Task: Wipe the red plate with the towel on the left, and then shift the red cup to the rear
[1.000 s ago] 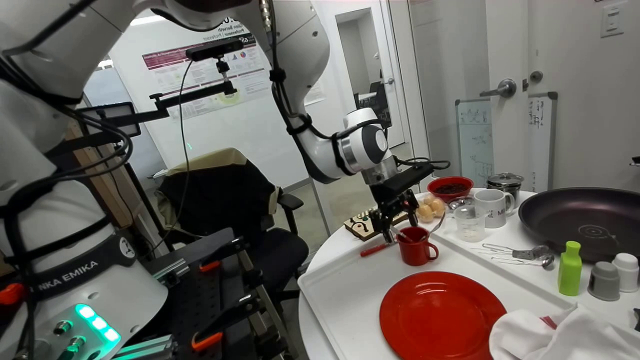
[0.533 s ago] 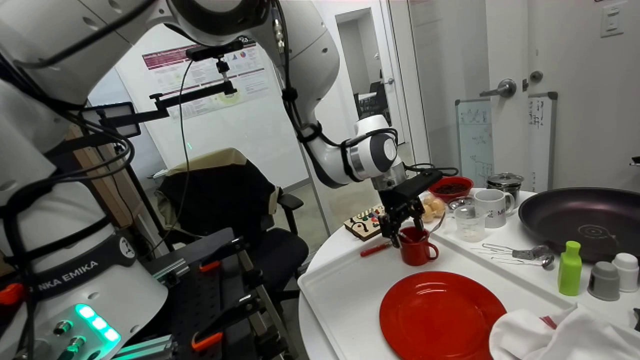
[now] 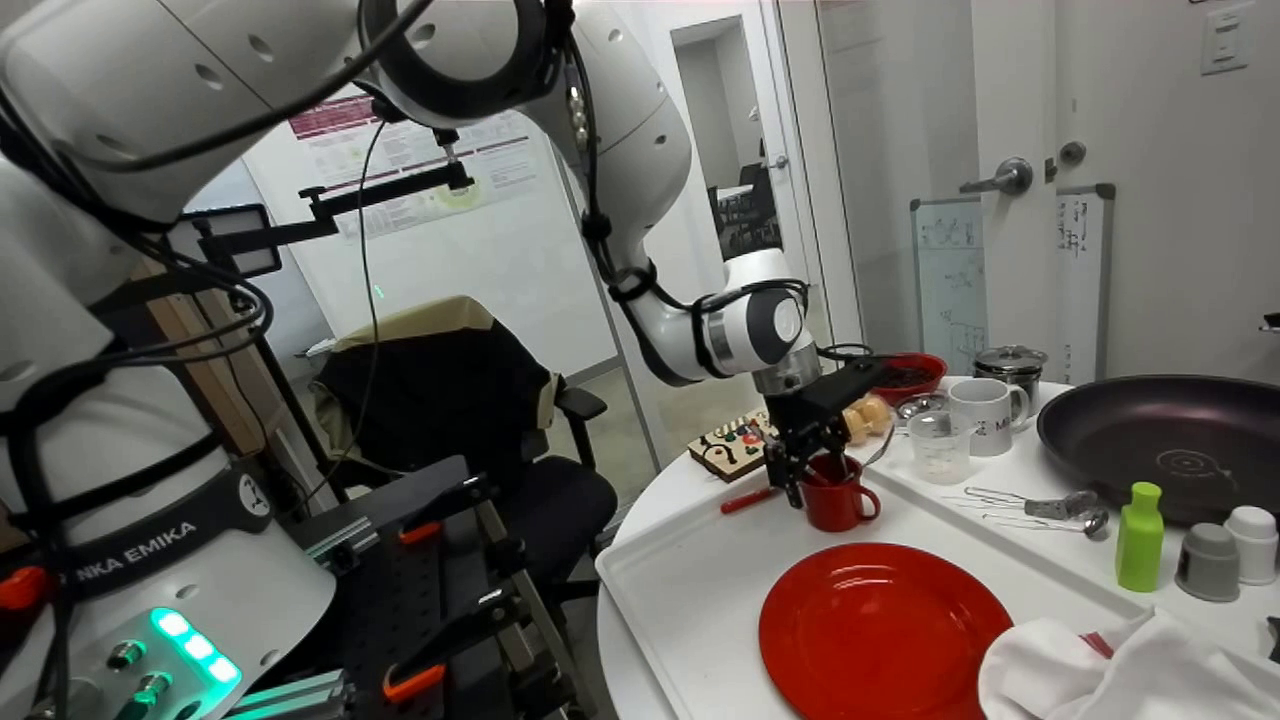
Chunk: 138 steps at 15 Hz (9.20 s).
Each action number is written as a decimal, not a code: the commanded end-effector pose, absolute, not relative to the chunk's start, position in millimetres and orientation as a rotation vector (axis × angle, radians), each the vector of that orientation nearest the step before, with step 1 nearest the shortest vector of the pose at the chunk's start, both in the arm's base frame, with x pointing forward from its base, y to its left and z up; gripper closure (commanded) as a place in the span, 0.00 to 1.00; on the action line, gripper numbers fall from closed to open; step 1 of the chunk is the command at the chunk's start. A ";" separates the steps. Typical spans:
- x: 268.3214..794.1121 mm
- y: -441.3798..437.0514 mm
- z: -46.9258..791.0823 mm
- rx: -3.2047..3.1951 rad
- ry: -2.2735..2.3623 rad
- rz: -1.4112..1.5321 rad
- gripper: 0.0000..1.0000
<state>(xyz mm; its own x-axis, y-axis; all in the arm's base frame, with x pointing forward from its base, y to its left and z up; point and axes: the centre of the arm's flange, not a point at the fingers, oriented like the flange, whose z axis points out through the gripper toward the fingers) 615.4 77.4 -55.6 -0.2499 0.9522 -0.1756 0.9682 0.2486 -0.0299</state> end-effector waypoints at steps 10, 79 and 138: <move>630.6 81.2 -70.6 1.836 2.439 -0.222 0.60; 382.7 66.3 -103.9 1.600 2.620 -0.420 0.34; 454.1 26.3 220.8 3.191 0.710 0.765 0.00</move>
